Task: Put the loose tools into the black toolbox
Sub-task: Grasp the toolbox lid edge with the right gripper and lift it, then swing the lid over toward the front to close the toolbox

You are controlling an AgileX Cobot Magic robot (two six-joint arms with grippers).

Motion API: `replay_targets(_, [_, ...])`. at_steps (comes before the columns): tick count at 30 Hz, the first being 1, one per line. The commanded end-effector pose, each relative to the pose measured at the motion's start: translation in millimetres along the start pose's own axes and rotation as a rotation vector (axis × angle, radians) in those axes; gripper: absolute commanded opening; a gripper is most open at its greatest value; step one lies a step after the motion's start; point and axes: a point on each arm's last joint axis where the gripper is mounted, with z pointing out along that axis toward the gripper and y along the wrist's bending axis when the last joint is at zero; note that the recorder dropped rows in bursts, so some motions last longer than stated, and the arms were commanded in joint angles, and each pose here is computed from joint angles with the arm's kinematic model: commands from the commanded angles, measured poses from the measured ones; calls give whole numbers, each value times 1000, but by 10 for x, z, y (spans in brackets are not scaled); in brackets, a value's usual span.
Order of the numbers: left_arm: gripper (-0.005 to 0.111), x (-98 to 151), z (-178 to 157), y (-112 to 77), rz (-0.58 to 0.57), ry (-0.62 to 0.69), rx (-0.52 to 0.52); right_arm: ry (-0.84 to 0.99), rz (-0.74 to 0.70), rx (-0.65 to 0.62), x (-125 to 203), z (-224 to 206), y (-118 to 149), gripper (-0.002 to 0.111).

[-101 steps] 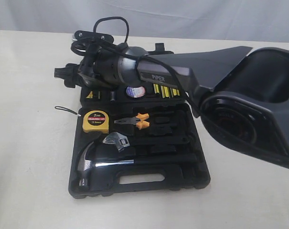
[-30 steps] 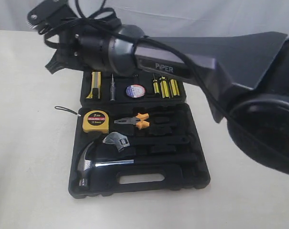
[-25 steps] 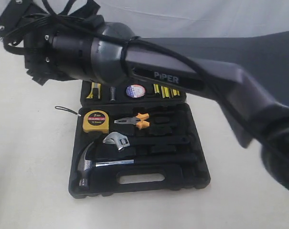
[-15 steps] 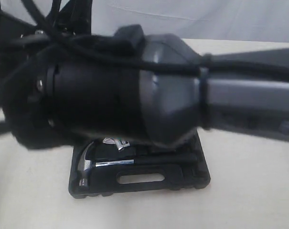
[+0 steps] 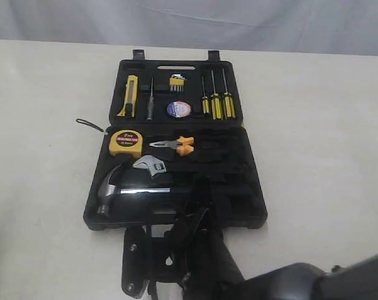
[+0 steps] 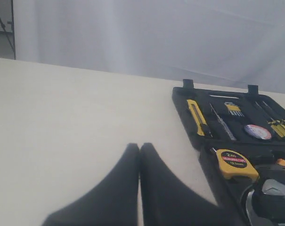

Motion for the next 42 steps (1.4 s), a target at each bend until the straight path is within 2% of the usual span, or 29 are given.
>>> replay_targets(1, [0, -14, -2, -6, -4, 1, 7, 26, 129, 79, -2, -386, -284, -1])
replay_targets(7, [0, -14, -2, -6, -4, 1, 7, 41, 166, 84, -47, -997, -687, -1])
replay_targets(9, [0, -14, -2, -6, -4, 1, 7, 30, 158, 116, -131, -1170, -939, -1])
replay_targets(15, [0, -14, -2, -6, -4, 1, 7, -46, 118, 131, -363, -1419, -1277, -1])
replay_targets(20, [0, -14, -2, -6, -4, 1, 7, -59, 187, 116, -448, -1455, -1600, -1])
replay_targets(27, [0, -14, -2, -6, -4, 1, 7, -44, 293, -34, -258, -1068, -1996, -1])
replay_targets(34, [0, -14, -2, -6, -4, 1, 7, 116, 355, -77, 325, -329, -2369, -1])
replay_targets(38, [0, -14, -2, -6, -4, 1, 7, 170, 330, -95, 599, 141, -2424, -1])
replay_targets(42, [0, -14, -2, -6, -4, 1, 7, 229, 267, -124, 829, 603, -2347, -1])
